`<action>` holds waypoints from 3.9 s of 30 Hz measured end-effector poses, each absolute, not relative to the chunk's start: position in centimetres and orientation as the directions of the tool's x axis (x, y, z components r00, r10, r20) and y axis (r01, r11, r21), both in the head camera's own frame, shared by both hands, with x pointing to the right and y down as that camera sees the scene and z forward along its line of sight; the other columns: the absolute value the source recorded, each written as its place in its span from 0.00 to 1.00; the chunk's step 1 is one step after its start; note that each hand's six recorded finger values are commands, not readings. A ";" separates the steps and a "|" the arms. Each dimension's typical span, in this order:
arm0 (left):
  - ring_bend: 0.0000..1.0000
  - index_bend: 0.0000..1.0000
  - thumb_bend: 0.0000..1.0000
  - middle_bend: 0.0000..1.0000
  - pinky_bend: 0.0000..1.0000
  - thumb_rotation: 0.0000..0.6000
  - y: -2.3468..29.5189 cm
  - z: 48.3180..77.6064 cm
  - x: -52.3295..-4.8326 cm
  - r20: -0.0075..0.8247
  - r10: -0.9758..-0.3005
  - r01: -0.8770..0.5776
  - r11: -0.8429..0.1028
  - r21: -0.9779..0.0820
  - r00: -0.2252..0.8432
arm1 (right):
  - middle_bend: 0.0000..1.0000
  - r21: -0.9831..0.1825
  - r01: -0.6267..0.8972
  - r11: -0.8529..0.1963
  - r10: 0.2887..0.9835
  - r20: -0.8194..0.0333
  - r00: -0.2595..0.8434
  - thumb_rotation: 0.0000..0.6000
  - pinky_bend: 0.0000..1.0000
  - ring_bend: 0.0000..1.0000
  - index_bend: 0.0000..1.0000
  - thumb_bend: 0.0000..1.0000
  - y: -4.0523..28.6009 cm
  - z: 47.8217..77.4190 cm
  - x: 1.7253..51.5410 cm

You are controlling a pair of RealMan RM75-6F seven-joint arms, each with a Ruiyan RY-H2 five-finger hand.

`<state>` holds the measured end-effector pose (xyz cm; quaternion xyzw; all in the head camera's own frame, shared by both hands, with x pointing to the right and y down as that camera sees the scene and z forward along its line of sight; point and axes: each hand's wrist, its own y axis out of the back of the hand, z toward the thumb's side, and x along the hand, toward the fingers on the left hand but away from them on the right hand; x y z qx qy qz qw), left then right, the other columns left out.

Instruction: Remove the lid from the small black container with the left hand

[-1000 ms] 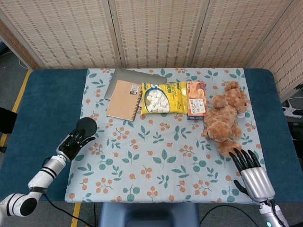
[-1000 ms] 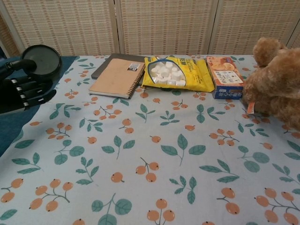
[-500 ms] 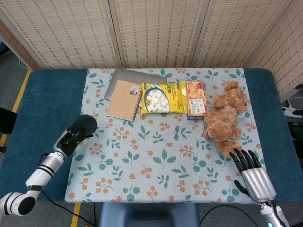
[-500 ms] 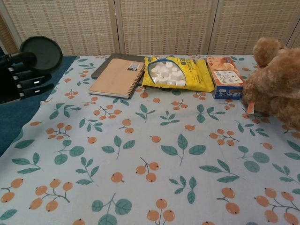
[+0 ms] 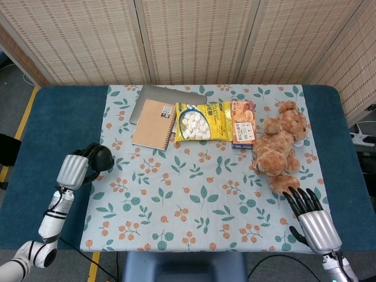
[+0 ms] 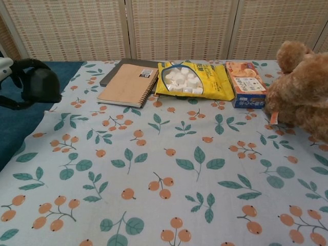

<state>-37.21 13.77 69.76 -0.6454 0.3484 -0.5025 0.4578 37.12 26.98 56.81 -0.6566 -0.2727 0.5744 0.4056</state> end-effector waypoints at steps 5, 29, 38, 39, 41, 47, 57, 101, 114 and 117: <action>0.36 0.39 0.56 0.45 0.36 1.00 15.6 71.0 -35.9 0.246 -0.901 0.425 -0.077 -0.902 0.357 | 0.00 -0.850 -0.099 -0.517 0.828 -0.526 0.197 1.00 0.00 0.00 0.00 0.18 27.1 56.5 37.2; 0.26 0.24 0.48 0.34 0.19 1.00 20.1 75.2 -31.4 0.353 -0.883 0.221 -0.294 -0.930 0.311 | 0.00 -0.855 -0.094 -0.510 0.829 -0.518 0.210 1.00 0.00 0.00 0.00 0.18 27.3 56.1 37.2; 0.02 0.01 0.37 0.09 0.08 1.00 21.4 75.8 -31.5 0.457 -0.841 0.226 -0.405 -0.886 0.288 | 0.00 -0.852 -0.094 -0.515 0.824 -0.523 0.218 1.00 0.00 0.00 0.00 0.18 27.4 56.2 37.0; 0.01 0.00 0.37 0.05 0.07 1.00 21.5 75.9 -31.4 0.476 -0.832 0.223 -0.426 -0.877 0.284 | 0.00 -0.852 -0.094 -0.515 0.824 -0.522 0.218 1.00 0.00 0.00 0.00 0.18 27.4 56.1 37.0; 0.00 0.00 0.35 0.01 0.07 1.00 21.9 75.9 -31.3 0.520 -0.809 0.215 -0.476 -0.853 0.274 | 0.00 -0.852 -0.094 -0.515 0.825 -0.522 0.217 1.00 0.00 0.00 0.00 0.18 27.5 56.1 37.0; 0.00 0.00 0.32 0.00 0.07 1.00 22.5 75.1 -31.4 0.628 -0.738 0.221 -0.588 -0.778 0.248 | 0.00 -0.853 -0.095 -0.513 0.826 -0.520 0.217 1.00 0.00 0.00 0.00 0.18 27.5 56.1 37.0; 0.00 0.00 0.32 0.00 0.07 1.00 23.2 74.0 -32.1 0.717 -0.656 0.240 -0.675 -0.697 0.236 | 0.00 -0.854 -0.096 -0.512 0.826 -0.520 0.218 1.00 0.00 0.00 0.00 0.18 27.6 56.1 36.9; 0.00 0.10 0.32 0.07 0.07 1.00 19.7 70.5 -31.1 0.594 -0.737 0.073 -0.606 -0.792 0.322 | 0.00 -0.849 -0.100 -0.519 0.822 -0.528 0.214 1.00 0.00 0.00 0.00 0.18 27.6 56.3 36.9; 0.15 0.32 0.33 0.29 0.08 1.00 18.9 71.1 -31.9 0.632 -0.725 0.139 -0.620 -0.772 0.276 | 0.00 -0.843 -0.101 -0.528 0.815 -0.537 0.218 1.00 0.00 0.00 0.00 0.18 27.6 56.4 36.9; 0.18 0.34 0.34 0.33 0.08 1.00 18.9 71.0 -31.8 0.621 -0.731 0.135 -0.611 -0.780 0.283 | 0.00 -0.843 -0.102 -0.528 0.815 -0.537 0.218 1.00 0.00 0.00 0.00 0.18 27.7 56.4 36.9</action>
